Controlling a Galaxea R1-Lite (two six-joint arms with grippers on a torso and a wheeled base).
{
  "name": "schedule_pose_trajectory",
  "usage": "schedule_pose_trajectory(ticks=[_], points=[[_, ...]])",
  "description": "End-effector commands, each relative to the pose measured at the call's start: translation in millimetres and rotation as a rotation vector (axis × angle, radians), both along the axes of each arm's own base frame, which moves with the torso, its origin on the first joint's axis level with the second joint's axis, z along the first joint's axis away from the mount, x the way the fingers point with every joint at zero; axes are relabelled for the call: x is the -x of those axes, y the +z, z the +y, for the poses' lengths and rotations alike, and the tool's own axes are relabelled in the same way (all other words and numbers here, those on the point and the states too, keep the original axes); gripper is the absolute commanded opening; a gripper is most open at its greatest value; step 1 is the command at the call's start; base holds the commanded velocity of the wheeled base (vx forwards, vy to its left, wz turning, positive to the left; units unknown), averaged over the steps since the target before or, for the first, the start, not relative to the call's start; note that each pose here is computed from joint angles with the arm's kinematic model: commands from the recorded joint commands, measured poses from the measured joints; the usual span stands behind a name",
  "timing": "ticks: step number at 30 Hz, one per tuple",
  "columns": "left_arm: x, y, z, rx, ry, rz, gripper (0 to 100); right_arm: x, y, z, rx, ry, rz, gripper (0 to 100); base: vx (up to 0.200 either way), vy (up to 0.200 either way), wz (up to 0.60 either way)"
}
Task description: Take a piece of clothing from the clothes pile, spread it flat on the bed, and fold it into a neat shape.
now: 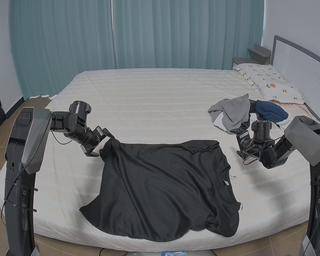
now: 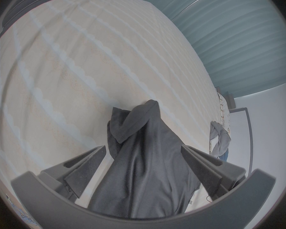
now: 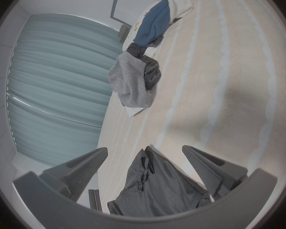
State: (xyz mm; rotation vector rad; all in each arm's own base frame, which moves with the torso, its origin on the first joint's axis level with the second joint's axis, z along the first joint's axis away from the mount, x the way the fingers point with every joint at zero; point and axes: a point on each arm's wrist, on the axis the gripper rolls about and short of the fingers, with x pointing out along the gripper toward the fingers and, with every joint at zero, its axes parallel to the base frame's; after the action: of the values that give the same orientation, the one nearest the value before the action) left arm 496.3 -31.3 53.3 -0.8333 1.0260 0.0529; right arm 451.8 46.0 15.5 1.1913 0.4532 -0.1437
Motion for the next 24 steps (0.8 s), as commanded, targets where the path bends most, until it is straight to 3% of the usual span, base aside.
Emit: schedule_pose_trajectory(ticks=[1,6,7,17,22,24], points=[[-4,-19,-1,-0.011,0.007,0.024,100,1,-2,-8,-0.008,-0.016,0.010,100,0.000,0.000,0.00],[-9,-29,0,-0.029,0.026,0.005,100,1,-2,-10,-0.008,-0.021,0.010,100,0.000,0.000,0.00],[-9,-30,0,-0.028,0.027,0.004,0,1,-2,-10,-0.008,-0.021,0.010,100,0.000,0.000,0.00],[-18,-39,-1,-0.055,0.054,-0.062,0,1,0,-12,-0.028,-0.034,0.008,100,0.000,0.000,0.00],[-25,-29,4,-0.118,0.124,-0.170,0,1,-1,-10,-0.026,-0.029,0.011,100,0.000,0.000,0.00],[-31,-13,12,-0.145,0.178,-0.270,0,1,-1,-6,-0.021,-0.018,0.009,100,0.000,0.000,0.00]])
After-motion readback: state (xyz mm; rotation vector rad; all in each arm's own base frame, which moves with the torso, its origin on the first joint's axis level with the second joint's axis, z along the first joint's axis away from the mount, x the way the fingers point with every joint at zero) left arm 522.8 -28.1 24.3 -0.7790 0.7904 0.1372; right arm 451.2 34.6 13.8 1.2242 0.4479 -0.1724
